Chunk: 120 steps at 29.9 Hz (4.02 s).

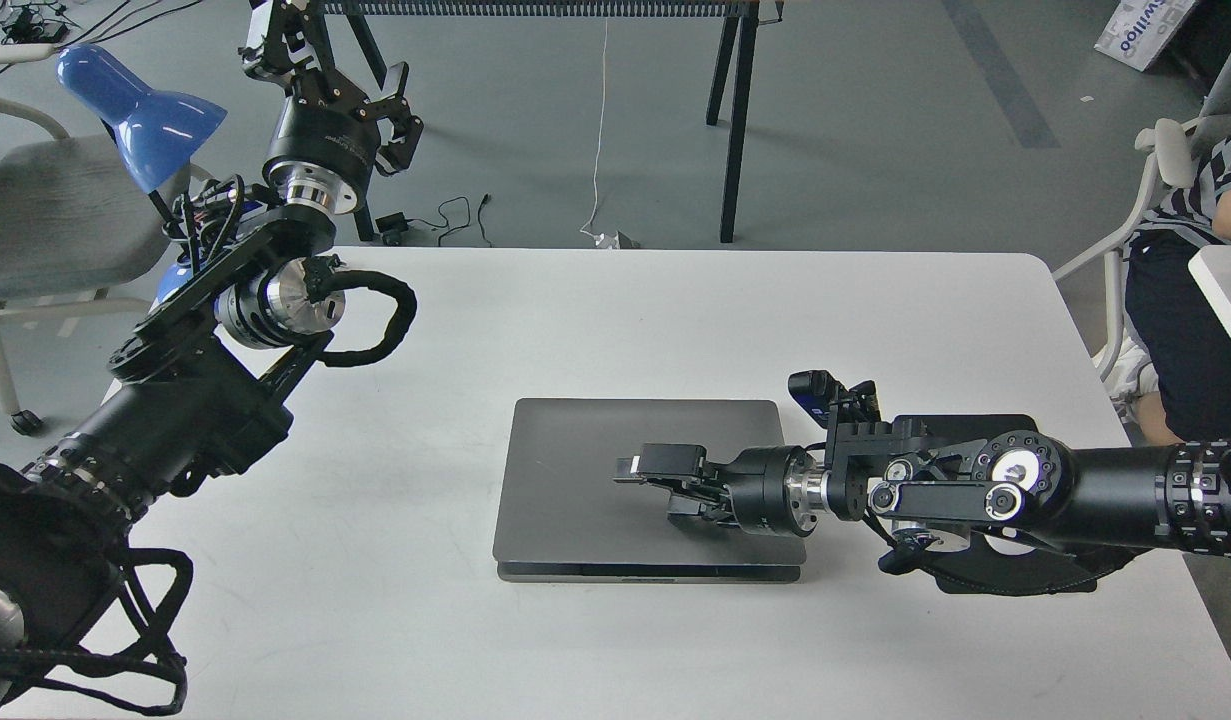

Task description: Close notebook with right arm

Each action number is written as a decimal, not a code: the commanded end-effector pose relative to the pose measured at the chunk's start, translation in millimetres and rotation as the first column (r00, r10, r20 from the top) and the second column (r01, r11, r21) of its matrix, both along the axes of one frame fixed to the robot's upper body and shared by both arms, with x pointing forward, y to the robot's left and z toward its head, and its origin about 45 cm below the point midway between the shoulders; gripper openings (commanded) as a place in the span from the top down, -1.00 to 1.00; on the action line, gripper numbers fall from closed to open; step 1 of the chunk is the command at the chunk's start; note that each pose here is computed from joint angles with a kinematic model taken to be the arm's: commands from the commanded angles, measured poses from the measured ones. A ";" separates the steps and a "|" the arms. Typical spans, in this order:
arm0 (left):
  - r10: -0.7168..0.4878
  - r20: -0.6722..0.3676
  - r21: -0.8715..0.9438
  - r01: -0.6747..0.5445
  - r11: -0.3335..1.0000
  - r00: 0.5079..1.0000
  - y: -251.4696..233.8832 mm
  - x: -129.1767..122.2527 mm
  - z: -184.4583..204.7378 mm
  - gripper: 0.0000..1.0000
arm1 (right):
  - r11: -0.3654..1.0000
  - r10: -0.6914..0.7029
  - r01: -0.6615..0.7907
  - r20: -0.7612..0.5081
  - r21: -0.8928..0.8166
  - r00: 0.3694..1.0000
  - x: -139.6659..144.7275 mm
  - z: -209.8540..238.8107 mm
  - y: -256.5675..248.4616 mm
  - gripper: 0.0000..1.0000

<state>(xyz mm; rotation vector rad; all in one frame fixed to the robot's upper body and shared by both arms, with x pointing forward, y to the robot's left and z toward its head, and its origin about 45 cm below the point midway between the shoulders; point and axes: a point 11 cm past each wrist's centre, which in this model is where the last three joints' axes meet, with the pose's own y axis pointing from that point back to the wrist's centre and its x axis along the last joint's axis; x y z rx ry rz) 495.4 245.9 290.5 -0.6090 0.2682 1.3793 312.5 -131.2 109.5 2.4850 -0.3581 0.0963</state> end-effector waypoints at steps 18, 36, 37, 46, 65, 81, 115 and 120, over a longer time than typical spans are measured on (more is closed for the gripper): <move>0.000 0.000 0.001 0.000 1.000 1.000 0.0 0.0 0.0 -1.00 | 0.999 0.000 -0.001 -0.009 -0.054 1.000 -6.5 -23.5 -8.5 -1.00; 0.000 0.000 -0.001 0.000 1.000 1.000 0.1 0.0 0.0 -1.00 | 0.944 -0.253 0.159 0.321 0.290 0.913 125.7 157.6 9.9 -1.00; 0.000 0.000 -0.001 0.000 1.000 1.000 0.1 0.0 0.0 -1.00 | 0.929 -0.296 0.187 0.336 0.321 0.894 135.5 169.3 2.9 -1.00; 0.000 0.000 -0.001 0.000 1.000 1.000 0.1 0.0 0.0 -1.00 | 0.591 -0.733 0.467 0.196 0.657 0.652 202.7 243.0 -78.1 -1.00; -0.002 0.000 -0.002 0.002 1.000 1.000 -1.0 -0.1 0.1 -1.00 | 0.177 -0.773 0.597 -0.265 0.782 0.577 195.8 207.9 -136.8 -1.00; -0.002 0.000 -0.002 0.002 1.000 1.000 -1.0 -0.1 0.1 -1.00 | -0.020 -0.798 0.644 -0.400 0.764 0.450 197.5 189.9 -154.0 -1.00; -0.002 0.000 -0.002 0.002 1.000 1.000 -1.0 -0.1 0.1 -1.00 | -0.030 -0.765 0.660 -0.442 0.751 0.468 196.5 180.7 -117.4 -1.00; -0.002 0.000 -0.002 0.002 1.000 1.000 -1.0 -0.1 0.1 -1.00 | -0.030 -0.764 0.660 -0.443 0.750 0.469 196.4 180.5 -116.6 -1.00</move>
